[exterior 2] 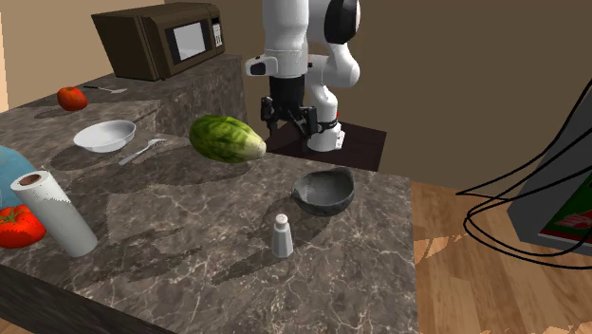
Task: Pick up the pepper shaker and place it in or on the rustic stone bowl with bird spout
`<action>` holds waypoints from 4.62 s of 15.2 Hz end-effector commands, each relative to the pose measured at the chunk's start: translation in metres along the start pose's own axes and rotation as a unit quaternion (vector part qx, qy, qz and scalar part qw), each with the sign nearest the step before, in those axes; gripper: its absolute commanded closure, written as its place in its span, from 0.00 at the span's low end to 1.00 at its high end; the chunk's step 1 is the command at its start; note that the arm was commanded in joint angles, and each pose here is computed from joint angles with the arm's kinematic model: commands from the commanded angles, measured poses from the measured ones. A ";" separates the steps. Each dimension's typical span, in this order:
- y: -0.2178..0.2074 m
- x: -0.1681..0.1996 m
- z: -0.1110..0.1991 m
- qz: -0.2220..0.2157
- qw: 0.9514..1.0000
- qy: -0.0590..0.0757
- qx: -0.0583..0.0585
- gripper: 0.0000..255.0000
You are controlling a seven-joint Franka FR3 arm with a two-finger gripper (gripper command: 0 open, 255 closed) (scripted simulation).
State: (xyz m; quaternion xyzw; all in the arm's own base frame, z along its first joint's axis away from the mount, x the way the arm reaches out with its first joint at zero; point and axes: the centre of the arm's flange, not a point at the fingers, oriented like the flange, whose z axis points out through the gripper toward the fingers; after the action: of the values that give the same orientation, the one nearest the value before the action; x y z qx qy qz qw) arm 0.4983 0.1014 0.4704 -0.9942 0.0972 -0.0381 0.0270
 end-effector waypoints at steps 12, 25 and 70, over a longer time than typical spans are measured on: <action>-0.085 0.118 0.095 0.008 1.000 0.008 -0.010 0.00; -0.085 0.121 0.136 0.008 1.000 0.008 -0.010 0.00; -0.095 0.133 -0.032 0.008 1.000 0.008 -0.010 1.00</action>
State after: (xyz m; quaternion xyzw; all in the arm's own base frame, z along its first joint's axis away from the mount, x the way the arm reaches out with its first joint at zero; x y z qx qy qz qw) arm 0.6433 0.1677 0.5122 -0.9933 0.1055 -0.0448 0.0169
